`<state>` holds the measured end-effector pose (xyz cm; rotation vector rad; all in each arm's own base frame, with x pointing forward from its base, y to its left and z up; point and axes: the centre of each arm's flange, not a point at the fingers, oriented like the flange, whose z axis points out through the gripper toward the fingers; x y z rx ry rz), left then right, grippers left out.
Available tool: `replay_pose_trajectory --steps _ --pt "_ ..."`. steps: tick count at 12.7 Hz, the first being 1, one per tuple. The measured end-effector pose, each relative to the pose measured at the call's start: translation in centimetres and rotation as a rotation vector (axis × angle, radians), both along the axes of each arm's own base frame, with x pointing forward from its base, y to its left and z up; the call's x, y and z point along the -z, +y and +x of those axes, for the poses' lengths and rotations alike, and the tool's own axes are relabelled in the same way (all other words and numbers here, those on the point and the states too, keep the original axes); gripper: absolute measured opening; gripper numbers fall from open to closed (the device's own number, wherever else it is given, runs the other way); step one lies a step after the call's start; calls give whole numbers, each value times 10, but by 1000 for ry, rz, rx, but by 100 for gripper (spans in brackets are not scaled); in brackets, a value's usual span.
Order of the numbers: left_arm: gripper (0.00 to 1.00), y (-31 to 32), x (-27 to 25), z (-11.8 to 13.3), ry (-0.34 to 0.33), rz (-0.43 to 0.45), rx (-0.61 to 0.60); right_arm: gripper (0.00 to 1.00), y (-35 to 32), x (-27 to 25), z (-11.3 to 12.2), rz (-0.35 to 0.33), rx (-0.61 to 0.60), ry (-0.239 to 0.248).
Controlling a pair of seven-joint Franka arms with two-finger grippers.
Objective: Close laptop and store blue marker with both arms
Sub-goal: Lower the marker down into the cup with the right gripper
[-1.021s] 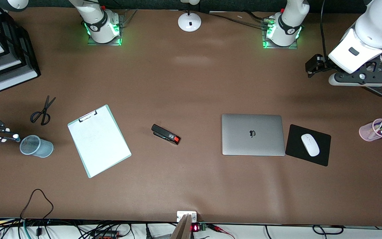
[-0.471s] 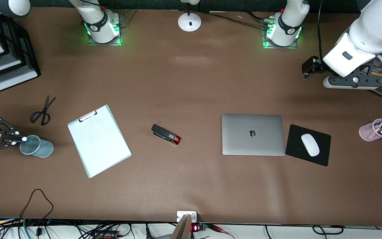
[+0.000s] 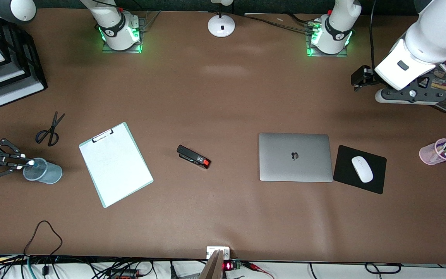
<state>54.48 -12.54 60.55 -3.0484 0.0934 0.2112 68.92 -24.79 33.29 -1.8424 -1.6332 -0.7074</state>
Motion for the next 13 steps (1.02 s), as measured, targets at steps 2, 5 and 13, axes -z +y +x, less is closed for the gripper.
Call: replay_pose_trajectory --steps 2,5,13 --pt "100 -6 4 0 7 0 11 17 -1 0 0 0 1 0" --pt "100 -15 4 -2 11 3 19 17 -4 1 0 -6 12 -6" --pt "100 -23 5 -6 19 7 23 17 -22 31 -2 -13 16 -32"
